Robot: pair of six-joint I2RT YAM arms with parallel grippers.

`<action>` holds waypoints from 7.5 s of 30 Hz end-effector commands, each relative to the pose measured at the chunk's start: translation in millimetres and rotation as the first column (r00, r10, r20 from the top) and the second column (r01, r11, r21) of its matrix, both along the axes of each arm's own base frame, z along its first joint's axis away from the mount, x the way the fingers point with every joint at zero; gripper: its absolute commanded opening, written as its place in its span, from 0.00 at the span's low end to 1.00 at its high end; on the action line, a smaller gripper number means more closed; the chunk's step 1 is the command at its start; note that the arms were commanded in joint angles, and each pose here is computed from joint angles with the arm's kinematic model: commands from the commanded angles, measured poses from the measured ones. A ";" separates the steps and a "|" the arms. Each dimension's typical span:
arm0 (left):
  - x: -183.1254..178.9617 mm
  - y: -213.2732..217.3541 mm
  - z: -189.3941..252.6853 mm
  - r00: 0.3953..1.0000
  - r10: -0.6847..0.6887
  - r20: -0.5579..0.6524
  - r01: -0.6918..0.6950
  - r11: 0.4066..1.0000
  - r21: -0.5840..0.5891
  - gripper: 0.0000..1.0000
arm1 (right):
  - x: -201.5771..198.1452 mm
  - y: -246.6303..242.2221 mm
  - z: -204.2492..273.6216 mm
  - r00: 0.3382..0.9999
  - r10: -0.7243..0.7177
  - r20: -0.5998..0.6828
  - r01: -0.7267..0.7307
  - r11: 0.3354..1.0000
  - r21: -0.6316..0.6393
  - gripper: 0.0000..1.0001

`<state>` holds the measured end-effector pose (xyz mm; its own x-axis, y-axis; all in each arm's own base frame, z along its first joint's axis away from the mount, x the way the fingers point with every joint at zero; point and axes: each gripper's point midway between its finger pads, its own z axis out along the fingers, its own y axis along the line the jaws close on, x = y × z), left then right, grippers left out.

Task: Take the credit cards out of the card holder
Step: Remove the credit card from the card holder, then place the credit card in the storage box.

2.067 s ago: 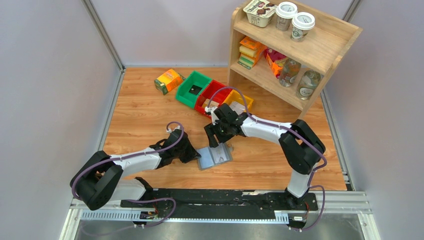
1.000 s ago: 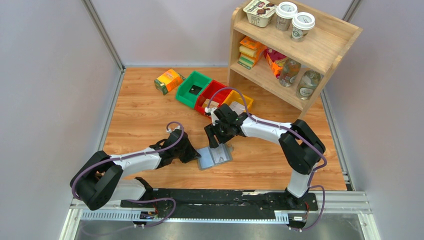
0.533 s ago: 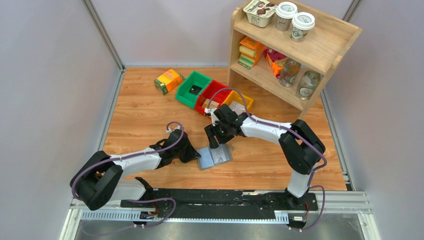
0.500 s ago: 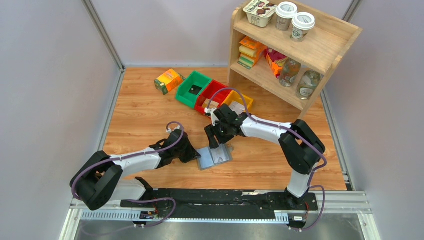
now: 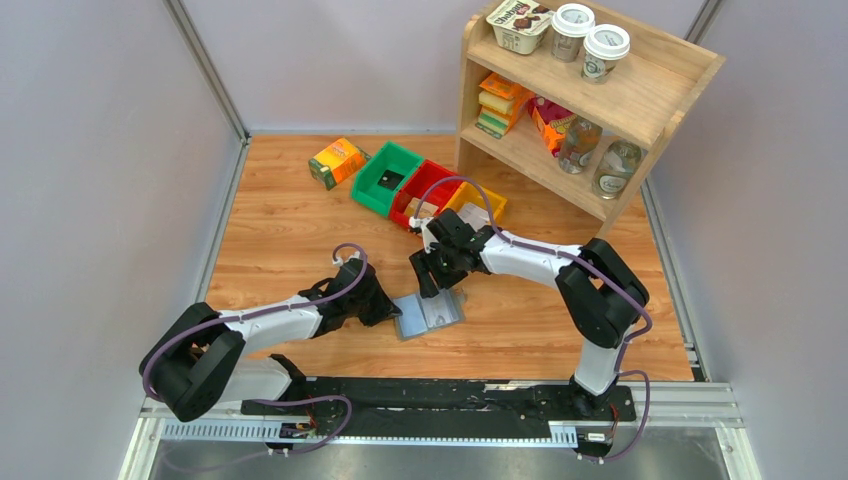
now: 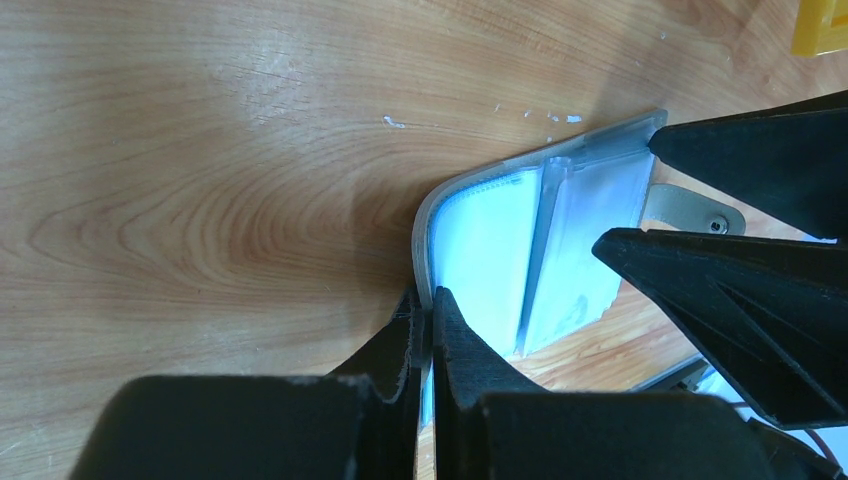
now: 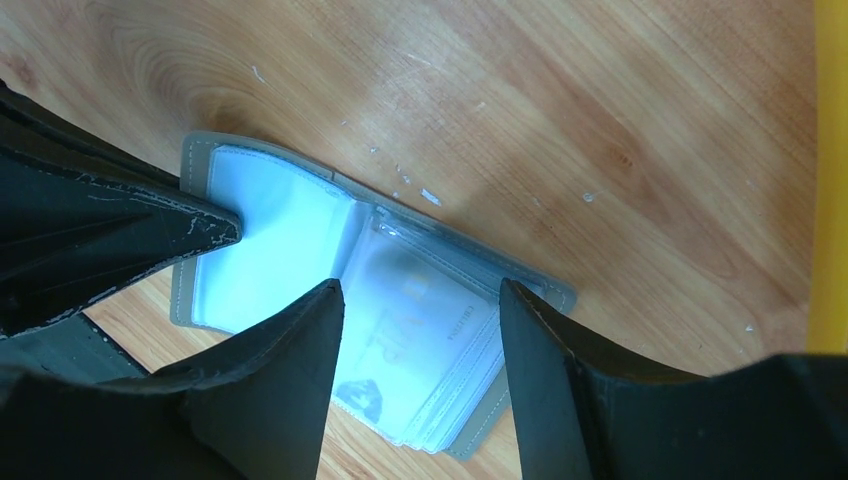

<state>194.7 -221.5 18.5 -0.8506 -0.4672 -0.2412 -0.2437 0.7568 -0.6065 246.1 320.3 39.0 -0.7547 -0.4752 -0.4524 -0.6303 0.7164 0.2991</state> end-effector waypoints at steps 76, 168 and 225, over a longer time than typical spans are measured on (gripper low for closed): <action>4.8 -6.1 30.0 0.999 0.008 0.041 -0.006 0.999 -0.053 0.14 | -35.6 41.5 2.1 0.965 -0.120 -0.235 0.180 0.950 0.254 0.41; 41.7 101.8 157.4 0.968 -0.050 0.247 0.030 0.996 0.084 0.68 | 82.1 -83.8 139.8 0.873 -0.197 0.447 0.271 0.957 -0.107 0.00; 17.4 220.9 180.4 0.888 0.048 0.458 -0.301 0.813 0.499 0.68 | 159.1 -76.4 39.5 0.617 0.440 0.653 0.224 0.697 -0.681 0.00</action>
